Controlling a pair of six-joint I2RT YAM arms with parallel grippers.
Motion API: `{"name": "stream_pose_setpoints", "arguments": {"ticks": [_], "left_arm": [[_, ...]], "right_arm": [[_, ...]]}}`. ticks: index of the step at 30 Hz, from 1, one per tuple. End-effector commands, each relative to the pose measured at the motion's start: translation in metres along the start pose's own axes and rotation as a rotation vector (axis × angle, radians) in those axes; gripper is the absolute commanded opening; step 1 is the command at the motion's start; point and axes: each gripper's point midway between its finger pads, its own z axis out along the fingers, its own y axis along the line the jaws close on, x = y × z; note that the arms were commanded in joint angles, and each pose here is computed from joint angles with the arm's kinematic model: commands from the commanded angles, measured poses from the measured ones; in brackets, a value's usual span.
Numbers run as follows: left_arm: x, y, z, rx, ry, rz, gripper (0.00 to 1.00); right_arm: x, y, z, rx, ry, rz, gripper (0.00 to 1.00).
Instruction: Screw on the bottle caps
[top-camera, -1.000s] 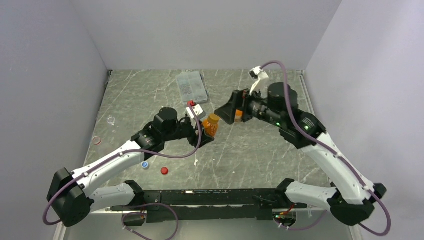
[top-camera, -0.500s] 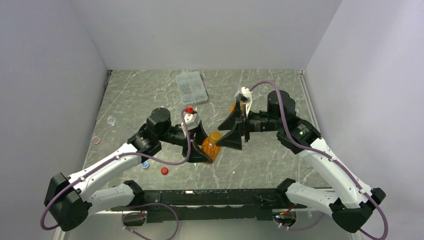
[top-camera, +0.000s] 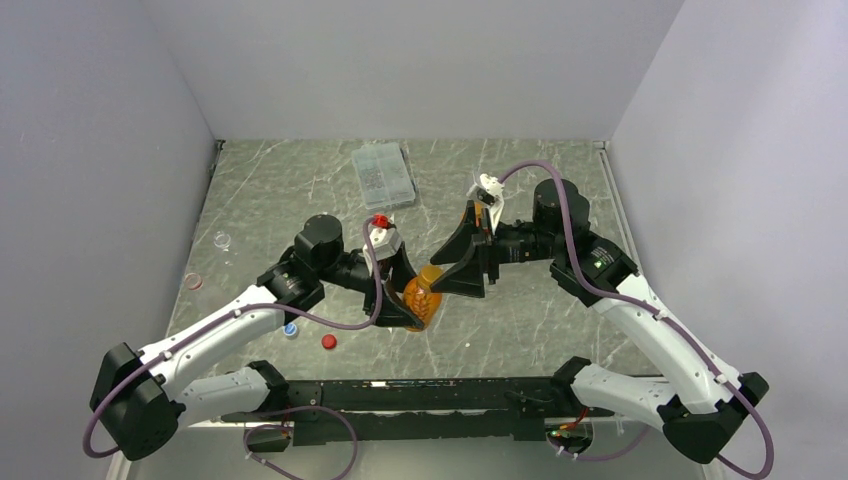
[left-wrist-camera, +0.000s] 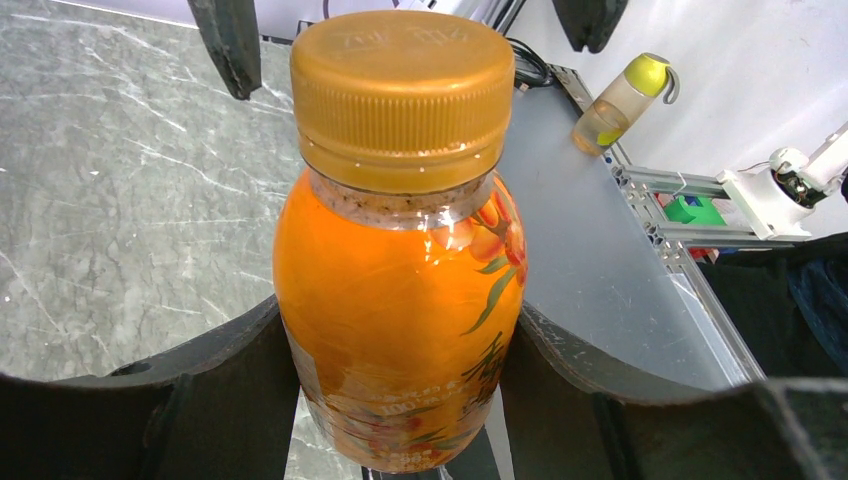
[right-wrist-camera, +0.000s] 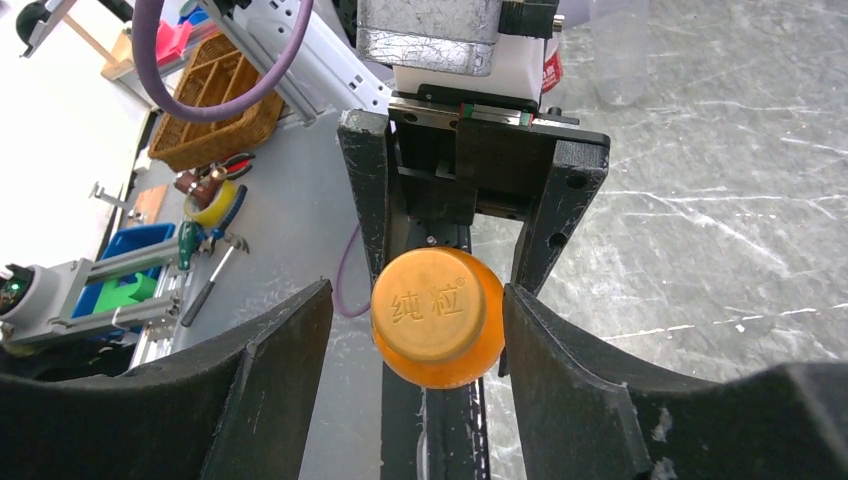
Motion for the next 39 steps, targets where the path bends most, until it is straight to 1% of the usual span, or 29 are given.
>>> {"name": "stream_pose_setpoints", "arguments": {"ticks": [1,18,22,23,26,28,32,35,39], "left_arm": [[-0.013,-0.003,0.000,0.024,-0.019,0.047,0.00],[-0.013,0.005,0.002,-0.005,-0.024,0.039,0.00],[-0.012,0.006,0.002,-0.008,-0.022,0.035,0.00],[-0.012,0.007,0.002,-0.011,-0.023,0.035,0.00],[-0.011,0.010,0.002,-0.029,-0.021,0.033,0.00],[-0.010,0.019,0.001,-0.079,-0.015,0.029,0.00],[-0.012,0.054,-0.008,-0.298,0.003,0.039,0.00],[-0.012,0.078,-0.018,-0.446,0.029,0.049,0.00],[-0.022,0.098,-0.031,-0.585,0.026,0.089,0.00]], "right_arm": [[-0.007,0.006,0.000,-0.023,-0.021,-0.056,0.64],[0.007,-0.005,0.005,0.035,0.033,-0.036,0.56],[0.006,-0.006,0.004,0.055,0.026,-0.037,0.47],[0.005,-0.007,0.003,0.062,0.024,-0.036,0.43],[0.000,-0.010,0.002,0.097,0.008,-0.025,0.24],[-0.003,-0.017,0.000,0.152,-0.003,0.002,0.14],[-0.009,-0.028,0.000,0.237,-0.008,0.087,0.03],[-0.011,-0.037,0.002,0.305,-0.020,0.144,0.01],[-0.008,-0.052,0.009,0.416,-0.011,0.245,0.00]]}}
